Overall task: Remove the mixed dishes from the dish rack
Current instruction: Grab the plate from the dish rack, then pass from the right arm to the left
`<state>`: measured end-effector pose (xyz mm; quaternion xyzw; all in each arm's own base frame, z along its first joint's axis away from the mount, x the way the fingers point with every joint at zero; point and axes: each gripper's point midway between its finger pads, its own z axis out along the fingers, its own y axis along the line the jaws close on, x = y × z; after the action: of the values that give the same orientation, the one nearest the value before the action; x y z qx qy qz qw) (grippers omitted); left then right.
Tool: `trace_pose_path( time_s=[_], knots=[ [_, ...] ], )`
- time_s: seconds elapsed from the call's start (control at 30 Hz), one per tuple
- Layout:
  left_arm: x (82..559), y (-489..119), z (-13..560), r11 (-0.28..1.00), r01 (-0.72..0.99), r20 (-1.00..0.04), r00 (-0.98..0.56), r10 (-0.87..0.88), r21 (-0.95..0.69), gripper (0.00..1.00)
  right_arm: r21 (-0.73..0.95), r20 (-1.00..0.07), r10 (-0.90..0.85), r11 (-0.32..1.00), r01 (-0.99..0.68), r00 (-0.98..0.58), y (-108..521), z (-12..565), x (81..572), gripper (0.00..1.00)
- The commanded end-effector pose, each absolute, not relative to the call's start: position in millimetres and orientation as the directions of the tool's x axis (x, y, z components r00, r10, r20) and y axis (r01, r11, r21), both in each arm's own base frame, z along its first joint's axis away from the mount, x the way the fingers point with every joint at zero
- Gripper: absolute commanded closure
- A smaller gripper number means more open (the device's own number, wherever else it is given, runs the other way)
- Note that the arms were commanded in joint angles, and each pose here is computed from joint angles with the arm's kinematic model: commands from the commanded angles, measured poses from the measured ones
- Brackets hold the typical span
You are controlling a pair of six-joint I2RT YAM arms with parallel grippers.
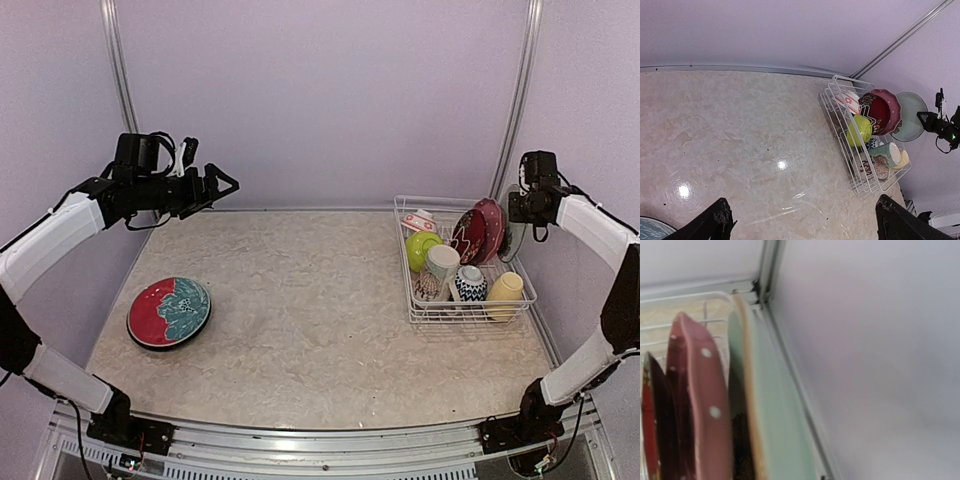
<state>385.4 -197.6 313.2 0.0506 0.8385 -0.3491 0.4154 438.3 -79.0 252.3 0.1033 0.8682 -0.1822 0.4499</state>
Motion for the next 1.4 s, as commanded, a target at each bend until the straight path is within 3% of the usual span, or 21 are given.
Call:
trace_pose_path(
  time_s=[0.0, 0.27, 0.47, 0.77, 1.03, 1.27, 1.37],
  knots=[
    [383, -206, 323, 0.721, 0.400, -0.728, -0.653, -0.208, -0.565, 0.04, -0.144, -0.943, 0.019, 0.875, 0.462, -0.331, -88, 333, 419, 1.00],
    [386, -207, 315, 0.718, 0.388, -0.711, -0.671, -0.210, -0.578, 0.04, -0.068, -0.966, 0.053, 0.892, 0.448, -0.252, -82, 365, 393, 1.00],
    [385, -207, 317, 0.715, 0.395, -0.716, -0.666, -0.210, -0.577, 0.04, 0.081, -0.978, 0.151, 0.910, 0.407, -0.142, -71, 390, 367, 1.00],
    [388, -211, 308, 0.695, 0.394, -0.691, -0.693, -0.205, -0.602, 0.01, 0.327, -0.942, 0.332, 0.942, 0.076, -0.048, -13, 437, 348, 1.00],
    [377, -245, 311, 0.521, 0.464, -0.619, -0.767, -0.168, -0.717, 0.01, 0.546, -0.836, 0.513, 0.751, -0.372, -0.193, 68, 436, 352, 1.00],
    [362, -312, 312, 0.284, 0.366, -0.407, -0.908, -0.099, -0.886, 0.02, 0.676, -0.732, 0.568, 0.543, -0.498, -0.376, 131, 389, 356, 1.00],
    [366, -351, 310, 0.189, 0.347, -0.371, -0.922, -0.112, -0.919, 0.03, 0.702, -0.706, 0.557, 0.472, -0.534, -0.437, 159, 373, 354, 1.00]
  ],
)
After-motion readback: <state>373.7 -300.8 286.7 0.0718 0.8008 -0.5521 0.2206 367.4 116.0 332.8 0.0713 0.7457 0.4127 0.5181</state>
